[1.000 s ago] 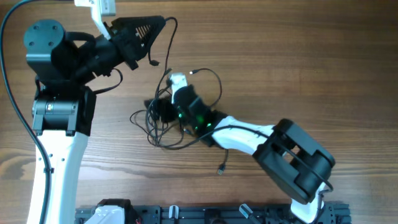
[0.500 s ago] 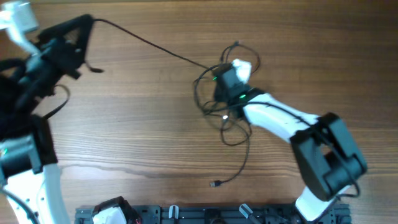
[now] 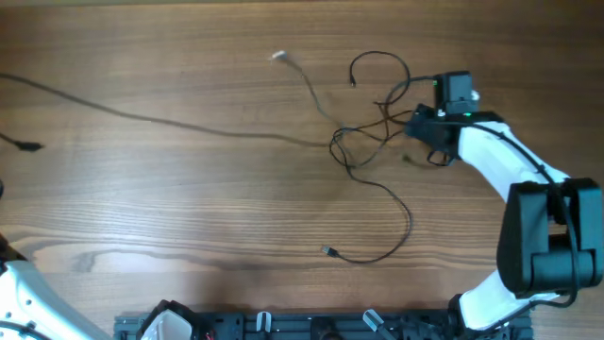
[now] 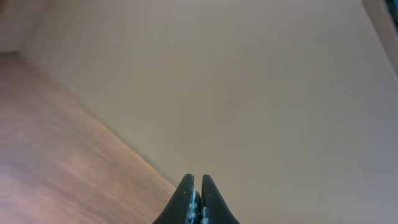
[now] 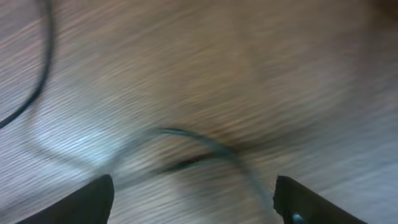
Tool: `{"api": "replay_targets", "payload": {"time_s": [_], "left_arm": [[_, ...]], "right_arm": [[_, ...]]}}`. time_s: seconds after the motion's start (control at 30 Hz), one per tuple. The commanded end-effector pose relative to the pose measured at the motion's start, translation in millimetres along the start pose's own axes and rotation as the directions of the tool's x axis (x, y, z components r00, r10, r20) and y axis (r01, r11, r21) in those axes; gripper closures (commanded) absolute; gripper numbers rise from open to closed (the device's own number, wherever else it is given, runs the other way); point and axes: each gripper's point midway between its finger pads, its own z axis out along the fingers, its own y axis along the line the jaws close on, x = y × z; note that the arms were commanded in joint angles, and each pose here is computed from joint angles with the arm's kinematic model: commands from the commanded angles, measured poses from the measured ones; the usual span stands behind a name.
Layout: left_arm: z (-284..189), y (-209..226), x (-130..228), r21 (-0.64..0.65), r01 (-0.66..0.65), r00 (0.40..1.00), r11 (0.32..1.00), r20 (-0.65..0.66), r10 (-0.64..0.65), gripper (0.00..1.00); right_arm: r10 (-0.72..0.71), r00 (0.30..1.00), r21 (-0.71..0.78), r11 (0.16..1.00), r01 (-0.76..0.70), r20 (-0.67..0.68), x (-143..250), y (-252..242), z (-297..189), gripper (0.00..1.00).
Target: Untangle cables
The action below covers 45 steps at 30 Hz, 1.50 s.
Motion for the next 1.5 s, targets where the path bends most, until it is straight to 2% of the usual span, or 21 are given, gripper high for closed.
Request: {"api": "replay_targets", "payload": {"time_s": [0.0, 0.07, 0.17, 0.27, 0.37, 0.43, 0.53, 0.7, 0.83, 0.9, 0.93, 0.97, 1.0, 1.03, 1.13, 1.2, 1.3, 1.33, 1.47], "left_arm": [[-1, 22, -12, -0.064, 0.092, 0.995, 0.994, 0.040, -0.090, 0.96], [1, 30, -14, -0.085, 0.129, 0.991, 0.988, 0.052, -0.125, 0.96], [2, 46, -22, -0.145, 0.167, 0.982, 0.975, 0.108, -0.152, 0.96], [3, 56, -22, -0.178, 0.221, 0.971, 0.959, 0.130, -0.200, 0.96], [13, 55, 4, -0.197, 0.273, 0.962, 0.942, 0.052, -0.268, 0.96], [28, 44, 31, -0.192, 0.271, 0.958, 0.943, -0.045, -0.284, 0.96], [51, 22, 57, -0.139, 0.202, 0.963, 0.969, -0.151, -0.223, 0.96], [103, 1, 117, -0.102, -0.015, 0.955, 0.995, -0.296, -0.016, 0.96], [152, -13, 194, 0.008, -0.196, 0.873, 0.981, -0.455, 0.178, 0.96], [172, -3, 224, -0.012, -0.253, 0.844, 0.967, -0.492, 0.214, 0.94], [181, 6, 238, -0.043, -0.277, 0.833, 0.960, -0.509, 0.218, 0.87], [191, 21, 254, -0.090, -0.307, 0.820, 0.947, -0.530, 0.215, 0.71], [198, 36, 268, -0.133, -0.331, 0.806, 0.934, -0.554, 0.207, 0.07], [202, 47, 284, -0.168, -0.330, 0.794, 0.929, -0.581, 0.177, 0.00], [202, 75, 324, -0.261, -0.289, 0.755, 0.921, -0.654, 0.052, 0.00], [197, 80, 343, -0.260, -0.295, 0.710, 0.920, -0.703, 0.029, 0.00], [182, 59, 377, -0.083, -0.330, 0.578, 0.940, -0.805, 0.132, 0.00], [178, 55, 384, -0.052, -0.350, 0.550, 0.935, -0.820, 0.161, 0.00], [162, 48, 418, 0.132, -0.478, 0.385, 0.868, -0.857, 0.342, 0.00]], "right_arm": [[0.091, 0.995, 0.018, 0.996, -0.090, -0.029, -2, -25, -1, 0.12], [0.132, 0.990, 0.038, 0.991, -0.130, -0.046, -1, -38, 0, 0.01], [0.146, 0.986, -0.002, 0.989, -0.147, -0.078, 0, -38, 0, 0.00], [0.069, 0.986, -0.138, 0.986, -0.090, -0.149, 12, -12, -3, 0.00], [0.021, 0.983, -0.278, 0.958, -0.072, -0.183, 19, 21, -11, 0.00], [-0.014, 0.985, -0.352, 0.935, -0.047, -0.171, 20, 43, -21, 0.00], [-0.040, 0.991, -0.380, 0.925, -0.013, -0.131, 17, 55, -35, 0.00], [-0.034, 0.997, -0.421, 0.907, -0.001, -0.075, 9, 66, -69, 0.00], [-0.053, 0.997, -0.439, 0.898, 0.024, -0.056, 11, 71, -88, 0.00], [-0.068, 0.996, -0.443, 0.896, 0.035, -0.057, 15, 75, -90, 0.00], [-0.077, 0.995, -0.445, 0.894, 0.042, -0.061, 18, 77, -91, 0.00], [-0.088, 0.994, -0.447, 0.893, 0.049, -0.067, 22, 79, -92, 0.00], [-0.098, 0.993, -0.448, 0.892, 0.056, -0.070, 25, 82, -92, 0.00], [-0.105, 0.992, -0.451, 0.890, 0.062, -0.071, 27, 84, -93, 0.00], [-0.122, 0.990, -0.458, 0.886, 0.076, -0.072, 32, 90, -95, 0.00], [-0.125, 0.989, -0.459, 0.885, 0.079, -0.072, 33, 91, -95, 0.00], [-0.125, 0.990, -0.460, 0.884, 0.079, -0.069, 32, 91, -95, 0.00], [-0.125, 0.990, -0.461, 0.884, 0.079, -0.069, 32, 91, -95, 0.00], [-0.125, 0.990, -0.461, 0.884, 0.080, -0.069, 32, 91, -95, 0.00]]}}
